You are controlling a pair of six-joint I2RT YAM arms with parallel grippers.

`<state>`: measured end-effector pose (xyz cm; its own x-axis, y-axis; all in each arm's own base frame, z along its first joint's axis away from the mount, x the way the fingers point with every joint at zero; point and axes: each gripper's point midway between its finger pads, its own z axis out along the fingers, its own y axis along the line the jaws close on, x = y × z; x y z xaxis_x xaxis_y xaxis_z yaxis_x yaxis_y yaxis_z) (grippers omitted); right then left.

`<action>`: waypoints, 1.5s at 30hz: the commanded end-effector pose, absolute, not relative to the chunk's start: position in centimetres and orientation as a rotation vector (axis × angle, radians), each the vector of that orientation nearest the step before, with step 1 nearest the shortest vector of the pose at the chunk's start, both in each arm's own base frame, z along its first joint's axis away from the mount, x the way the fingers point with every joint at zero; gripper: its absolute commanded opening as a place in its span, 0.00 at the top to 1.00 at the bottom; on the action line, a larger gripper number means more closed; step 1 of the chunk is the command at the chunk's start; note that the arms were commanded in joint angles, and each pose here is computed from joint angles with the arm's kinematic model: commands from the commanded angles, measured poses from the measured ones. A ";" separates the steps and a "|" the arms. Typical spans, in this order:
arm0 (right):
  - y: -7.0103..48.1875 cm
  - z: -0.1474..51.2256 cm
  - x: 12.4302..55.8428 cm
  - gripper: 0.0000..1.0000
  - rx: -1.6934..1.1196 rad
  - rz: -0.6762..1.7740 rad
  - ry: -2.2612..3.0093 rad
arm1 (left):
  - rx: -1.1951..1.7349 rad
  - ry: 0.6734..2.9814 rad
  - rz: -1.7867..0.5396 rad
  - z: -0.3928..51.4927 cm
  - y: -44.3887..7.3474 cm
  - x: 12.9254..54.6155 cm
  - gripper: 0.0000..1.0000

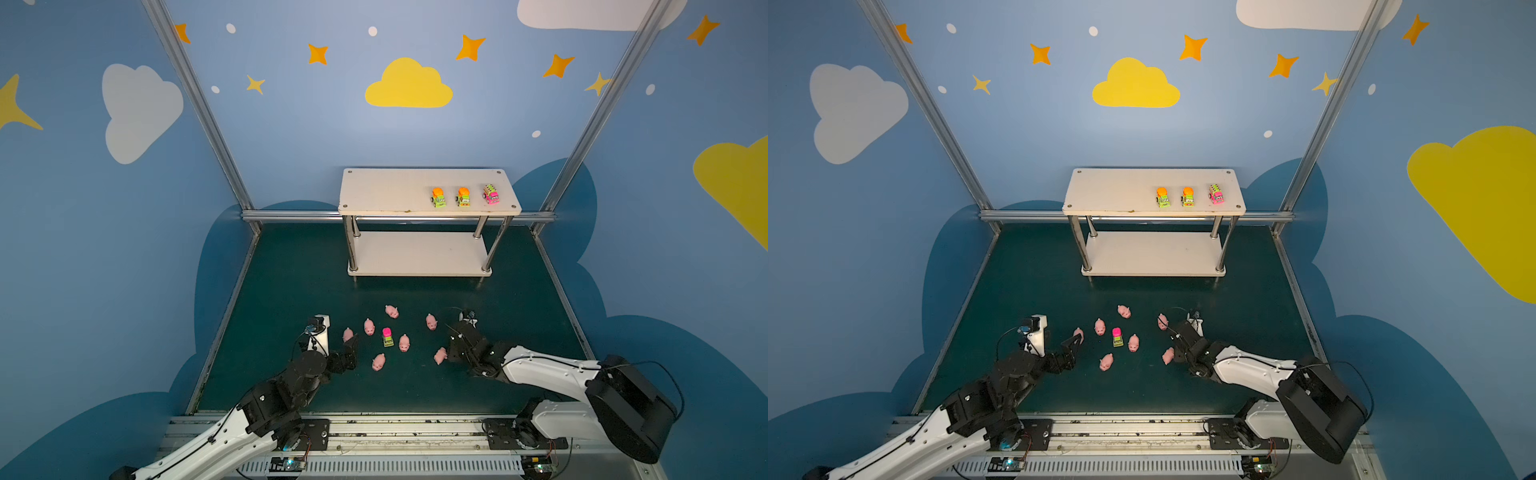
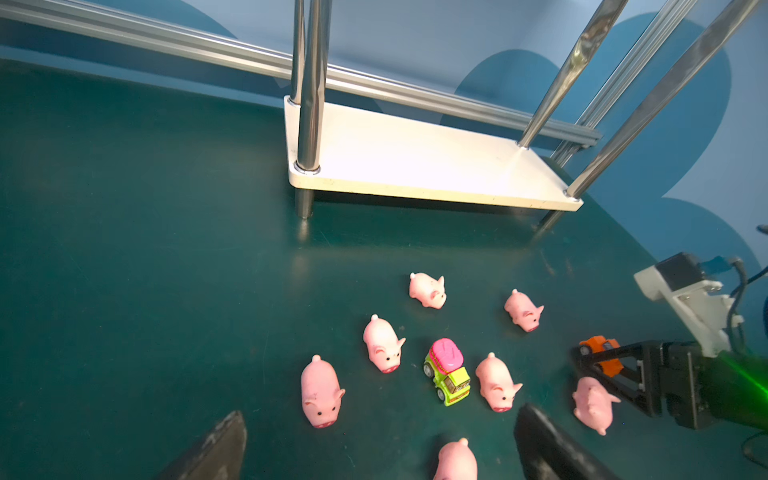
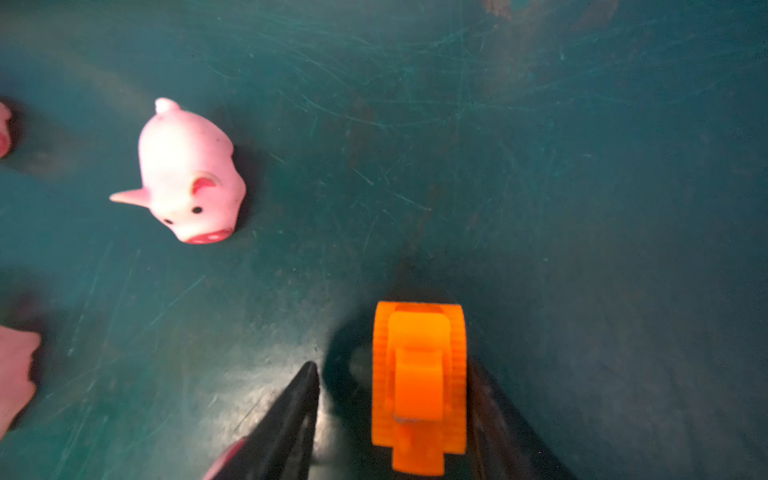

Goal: Place and organize the plastic toys onto the shelf

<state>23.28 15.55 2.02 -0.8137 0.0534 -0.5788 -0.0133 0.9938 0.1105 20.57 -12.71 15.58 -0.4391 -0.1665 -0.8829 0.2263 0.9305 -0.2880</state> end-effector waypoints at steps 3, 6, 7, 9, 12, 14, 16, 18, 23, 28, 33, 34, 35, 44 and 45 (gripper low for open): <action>15.0 1.6 23.5 0.54 0.047 0.081 2.532 | 0.054 1.957 -0.450 16.4 -13.0 20.9 0.00; 14.8 1.3 23.6 0.60 0.055 0.045 2.541 | 0.053 1.957 -0.450 16.4 -13.0 20.9 0.00; 14.8 1.2 23.7 0.62 0.057 0.031 2.547 | 0.052 1.957 -0.451 16.4 -13.0 20.9 0.00; 14.8 1.0 23.7 0.67 0.047 0.015 2.558 | 0.050 1.957 -0.452 16.5 -13.0 20.9 0.00; 14.9 1.1 23.7 0.71 0.037 0.011 2.564 | 0.050 1.958 -0.449 16.4 -12.9 20.9 0.00; 15.1 1.8 23.8 0.73 0.029 0.020 2.558 | 0.051 1.956 -0.452 16.5 -12.9 20.9 0.00; 15.2 2.8 23.9 0.73 0.011 0.029 2.544 | 0.049 1.953 -0.453 16.6 -12.9 20.9 0.00; 15.4 4.0 24.0 0.73 -0.011 0.045 2.532 | 0.048 1.953 -0.452 16.5 -12.9 20.9 0.00; 16.2 8.2 24.3 0.73 -0.069 0.100 2.492 | 0.045 1.945 -0.457 16.8 -13.0 21.0 0.00; 17.7 12.9 24.8 0.73 -0.136 0.181 2.433 | 0.048 1.931 -0.457 17.3 -13.0 21.1 0.00; 19.2 17.3 25.8 0.73 -0.180 0.224 2.380 | 0.052 1.919 -0.460 17.9 -13.1 21.2 0.00; 19.5 18.2 26.1 0.72 -0.192 0.230 2.368 | 0.055 1.918 -0.460 18.0 -13.2 21.2 0.00; 19.8 19.0 26.4 0.73 -0.205 0.235 2.356 | 0.056 1.917 -0.460 18.1 -13.2 21.3 0.00; 24.1 28.3 30.0 0.72 -0.316 0.290 2.218 | 0.058 1.894 -0.459 19.6 -13.5 21.7 0.00; 24.6 29.2 30.5 0.72 -0.330 0.290 2.206 | 0.060 1.890 -0.456 19.8 -13.5 21.7 0.00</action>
<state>30.08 23.75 27.40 -0.6164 -0.0730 -0.7840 -0.2809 0.9506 0.1324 21.40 -13.47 17.93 -0.4035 -0.1635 -0.9002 0.2508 0.9264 -0.2807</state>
